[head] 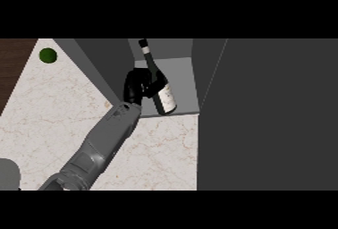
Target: Pick up the wine, place it into the cabinet and close the cabinet
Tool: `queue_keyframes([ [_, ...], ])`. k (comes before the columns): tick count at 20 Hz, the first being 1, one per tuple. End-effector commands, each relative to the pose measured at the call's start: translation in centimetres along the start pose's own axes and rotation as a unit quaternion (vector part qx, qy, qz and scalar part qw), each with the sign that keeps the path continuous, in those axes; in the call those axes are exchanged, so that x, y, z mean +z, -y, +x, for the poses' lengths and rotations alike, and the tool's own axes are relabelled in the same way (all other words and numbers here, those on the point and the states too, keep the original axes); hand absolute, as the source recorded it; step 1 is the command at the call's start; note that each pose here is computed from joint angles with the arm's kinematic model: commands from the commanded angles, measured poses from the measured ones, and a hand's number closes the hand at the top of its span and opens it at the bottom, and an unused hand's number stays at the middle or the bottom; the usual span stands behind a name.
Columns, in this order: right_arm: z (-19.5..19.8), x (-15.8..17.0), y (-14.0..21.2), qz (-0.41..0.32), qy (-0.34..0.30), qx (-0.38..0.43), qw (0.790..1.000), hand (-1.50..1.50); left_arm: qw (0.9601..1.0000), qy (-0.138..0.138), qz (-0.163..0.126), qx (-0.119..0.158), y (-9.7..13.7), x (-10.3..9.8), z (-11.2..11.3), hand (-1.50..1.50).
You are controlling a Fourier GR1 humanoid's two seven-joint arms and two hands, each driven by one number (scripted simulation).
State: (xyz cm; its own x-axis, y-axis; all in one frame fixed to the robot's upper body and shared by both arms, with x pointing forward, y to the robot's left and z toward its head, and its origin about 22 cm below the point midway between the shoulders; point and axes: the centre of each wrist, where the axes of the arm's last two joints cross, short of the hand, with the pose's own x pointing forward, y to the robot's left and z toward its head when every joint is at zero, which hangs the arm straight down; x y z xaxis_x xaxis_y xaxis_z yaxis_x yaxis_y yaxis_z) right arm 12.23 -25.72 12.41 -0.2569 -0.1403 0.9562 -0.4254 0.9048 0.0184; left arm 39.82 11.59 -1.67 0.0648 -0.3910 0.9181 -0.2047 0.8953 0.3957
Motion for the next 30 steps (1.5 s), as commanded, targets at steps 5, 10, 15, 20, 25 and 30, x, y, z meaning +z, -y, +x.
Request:
queue_keyframes([
  [5,1.7,0.0,0.6,0.02,0.024,-0.013,0.999,-1.5,0.9988,-0.01,0.036,0.031,0.4,-1.2,2.0,1.5],
  [10,1.5,0.2,-0.5,0.026,0.031,-0.023,0.999,-1.5,0.9949,0.059,0.035,-0.074,0.3,-1.5,1.9,1.5],
  [15,1.6,0.5,0.0,0.033,0.03,-0.018,0.999,-1.5,0.9882,0.088,0.023,-0.124,0.5,-2.0,3.0,1.5],
  [20,1.2,0.3,0.0,0.032,0.037,-0.029,0.998,-1.5,0.9886,0.085,0.033,-0.12,0.8,-2.2,4.4,1.5],
  [25,1.8,-0.2,0.1,0.047,0.033,-0.027,0.998,-1.5,0.9922,0.061,0.037,-0.102,1.1,-2.1,5.1,1.5],
  [30,1.4,-0.2,0.5,0.054,0.032,-0.023,0.998,-1.5,0.9873,0.035,0.054,-0.146,1.0,-2.6,5.9,1.5],
])
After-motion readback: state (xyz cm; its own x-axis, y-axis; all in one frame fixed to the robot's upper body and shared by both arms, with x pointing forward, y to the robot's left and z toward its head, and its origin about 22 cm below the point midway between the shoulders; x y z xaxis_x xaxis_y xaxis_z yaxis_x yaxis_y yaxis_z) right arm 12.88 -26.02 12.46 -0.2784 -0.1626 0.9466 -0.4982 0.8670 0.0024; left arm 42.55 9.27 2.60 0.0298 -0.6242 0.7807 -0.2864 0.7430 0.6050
